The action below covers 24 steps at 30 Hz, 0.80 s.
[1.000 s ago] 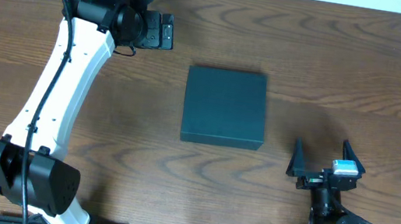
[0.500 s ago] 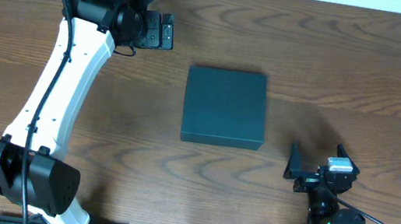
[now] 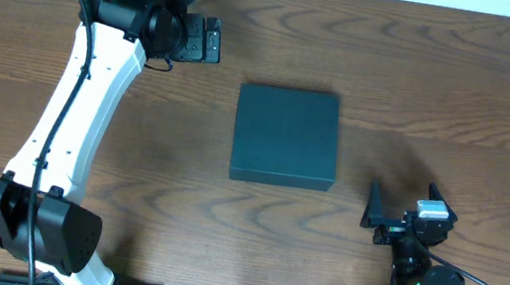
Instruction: Pack container
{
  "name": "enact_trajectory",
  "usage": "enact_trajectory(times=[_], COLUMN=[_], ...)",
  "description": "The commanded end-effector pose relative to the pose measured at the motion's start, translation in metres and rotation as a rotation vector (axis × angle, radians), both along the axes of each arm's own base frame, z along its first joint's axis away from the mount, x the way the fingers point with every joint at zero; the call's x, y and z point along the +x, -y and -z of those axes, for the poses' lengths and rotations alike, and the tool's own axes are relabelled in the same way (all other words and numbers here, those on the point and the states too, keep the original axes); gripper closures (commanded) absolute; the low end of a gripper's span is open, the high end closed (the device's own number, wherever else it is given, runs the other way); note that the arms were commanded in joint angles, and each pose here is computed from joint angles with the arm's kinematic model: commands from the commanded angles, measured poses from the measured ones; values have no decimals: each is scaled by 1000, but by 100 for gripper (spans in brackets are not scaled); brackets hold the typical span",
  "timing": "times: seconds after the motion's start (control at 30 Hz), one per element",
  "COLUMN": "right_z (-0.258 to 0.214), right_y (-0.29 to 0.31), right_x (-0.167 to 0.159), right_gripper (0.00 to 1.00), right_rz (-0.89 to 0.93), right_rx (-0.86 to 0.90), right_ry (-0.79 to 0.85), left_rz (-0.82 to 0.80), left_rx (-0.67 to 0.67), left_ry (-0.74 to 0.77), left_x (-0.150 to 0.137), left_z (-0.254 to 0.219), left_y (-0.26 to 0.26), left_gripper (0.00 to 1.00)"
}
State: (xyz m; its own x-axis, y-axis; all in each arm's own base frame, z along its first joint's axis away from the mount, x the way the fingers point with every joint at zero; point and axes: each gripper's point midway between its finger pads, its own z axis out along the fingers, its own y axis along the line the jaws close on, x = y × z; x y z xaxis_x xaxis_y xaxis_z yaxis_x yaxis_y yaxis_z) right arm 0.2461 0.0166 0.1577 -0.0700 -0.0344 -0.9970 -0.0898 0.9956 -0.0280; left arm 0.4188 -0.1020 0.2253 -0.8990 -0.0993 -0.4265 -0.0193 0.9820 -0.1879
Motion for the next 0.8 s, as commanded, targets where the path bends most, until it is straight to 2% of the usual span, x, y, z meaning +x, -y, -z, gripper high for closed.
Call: enact_trajectory(times=[0.0,0.1,0.17,0.3,0.4,0.5,0.6,0.77], right_z=[1,1,1,1,1,1,1,1], right_y=[4,4,4,4,4,4,4,4], right_x=[0,0,0,0,0,0,0,0], right_gripper=[1,1,1,1,1,1,1,1], right_rz=[20,20,20,20,20,20,20,20], right_rx=[13,13,13,13,13,13,13,13], right_ry=[-1,-1,-1,-1,-1,-1,-1,-1], left_rz=[-4,-28,-64,-117,-110,-128,-134,-161], left_rx=[9,50,79,92,89,70,54,59], left_ry=[0,52,166,461,700,910,1093,1274], left_x=[1,11,27,54,56,38,1,-66], left_z=[-1,-6,-27,-97,-167,-236,-300,-364], left_y=[-2,-10,-17,-28,-32,-38,-46,-67], left_gripper=[1,1,1,1,1,1,1,2])
